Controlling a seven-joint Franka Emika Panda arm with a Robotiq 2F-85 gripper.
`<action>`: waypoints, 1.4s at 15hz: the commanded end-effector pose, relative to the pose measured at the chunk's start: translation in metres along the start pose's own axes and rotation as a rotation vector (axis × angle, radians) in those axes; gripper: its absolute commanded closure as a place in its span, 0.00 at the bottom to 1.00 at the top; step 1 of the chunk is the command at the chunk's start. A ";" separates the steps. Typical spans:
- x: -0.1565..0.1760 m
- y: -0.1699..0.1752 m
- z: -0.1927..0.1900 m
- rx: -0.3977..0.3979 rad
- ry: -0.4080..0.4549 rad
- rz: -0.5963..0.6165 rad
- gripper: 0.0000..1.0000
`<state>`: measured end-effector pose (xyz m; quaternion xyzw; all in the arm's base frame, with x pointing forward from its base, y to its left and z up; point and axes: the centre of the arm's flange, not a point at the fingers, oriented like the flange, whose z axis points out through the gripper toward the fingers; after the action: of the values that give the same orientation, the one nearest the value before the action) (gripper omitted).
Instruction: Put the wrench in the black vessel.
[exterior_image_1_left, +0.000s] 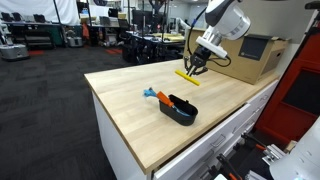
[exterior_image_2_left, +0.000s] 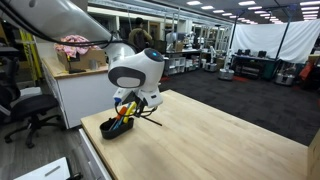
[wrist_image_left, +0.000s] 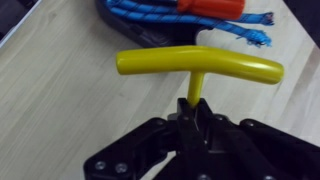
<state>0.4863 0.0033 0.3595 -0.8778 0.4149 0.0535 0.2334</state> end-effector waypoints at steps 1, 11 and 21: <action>-0.003 -0.028 0.002 0.147 -0.052 0.130 0.97; -0.013 -0.020 0.005 0.163 -0.056 0.189 0.97; -0.038 -0.051 -0.009 0.281 0.053 0.722 0.97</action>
<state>0.5026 0.0308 0.3879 -0.6872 0.6549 0.0537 0.3100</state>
